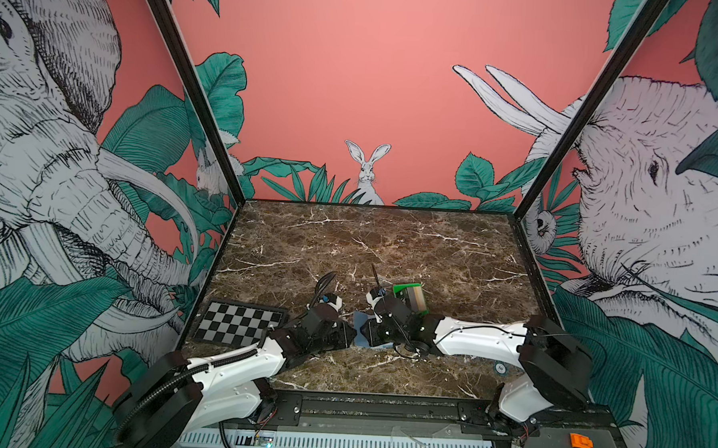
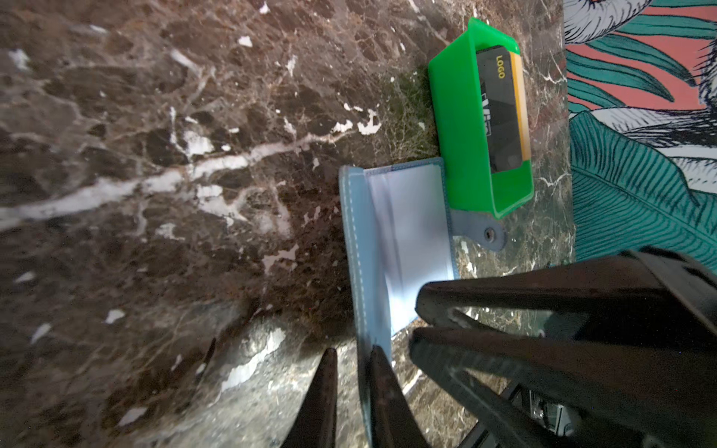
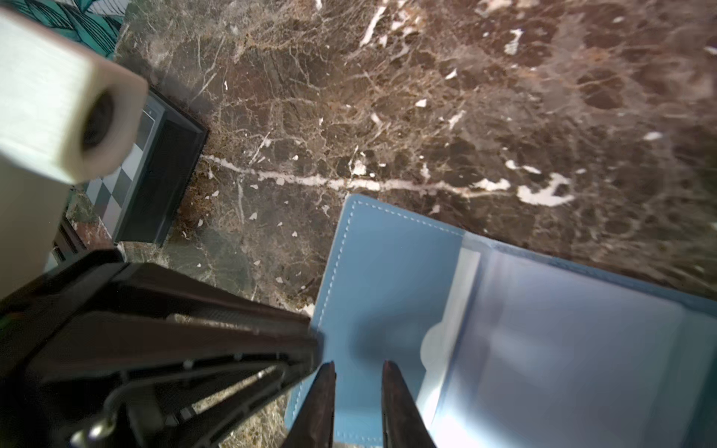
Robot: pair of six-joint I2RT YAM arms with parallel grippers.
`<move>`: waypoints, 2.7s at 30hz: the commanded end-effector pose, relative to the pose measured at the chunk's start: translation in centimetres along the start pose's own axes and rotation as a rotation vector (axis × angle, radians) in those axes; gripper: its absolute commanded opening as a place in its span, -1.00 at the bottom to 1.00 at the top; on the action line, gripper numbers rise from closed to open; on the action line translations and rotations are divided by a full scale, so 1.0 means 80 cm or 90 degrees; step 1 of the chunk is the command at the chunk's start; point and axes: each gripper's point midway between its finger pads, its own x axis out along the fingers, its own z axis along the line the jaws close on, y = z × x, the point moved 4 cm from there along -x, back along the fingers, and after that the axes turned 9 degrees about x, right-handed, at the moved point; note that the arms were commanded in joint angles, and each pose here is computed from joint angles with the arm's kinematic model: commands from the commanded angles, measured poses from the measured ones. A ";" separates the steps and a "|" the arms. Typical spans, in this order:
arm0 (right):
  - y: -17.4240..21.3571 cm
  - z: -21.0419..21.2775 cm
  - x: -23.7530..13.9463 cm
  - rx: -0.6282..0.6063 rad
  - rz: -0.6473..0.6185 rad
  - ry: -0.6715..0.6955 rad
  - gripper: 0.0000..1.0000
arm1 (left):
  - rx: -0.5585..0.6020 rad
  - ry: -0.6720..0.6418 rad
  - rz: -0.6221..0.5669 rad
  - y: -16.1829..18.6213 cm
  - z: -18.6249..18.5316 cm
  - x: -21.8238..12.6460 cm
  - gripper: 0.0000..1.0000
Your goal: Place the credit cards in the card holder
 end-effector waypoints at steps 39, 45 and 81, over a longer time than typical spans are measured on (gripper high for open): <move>0.018 -0.020 0.026 0.036 0.019 0.058 -0.55 | 0.020 -0.018 -0.025 -0.035 -0.024 -0.062 -0.15; 0.014 -0.026 0.023 0.011 -0.001 0.080 -0.54 | 0.014 0.024 0.000 -0.024 -0.028 -0.058 -0.13; 0.039 -0.054 -0.005 0.033 -0.009 0.107 -0.53 | 0.085 0.054 0.043 -0.036 -0.046 0.025 -0.31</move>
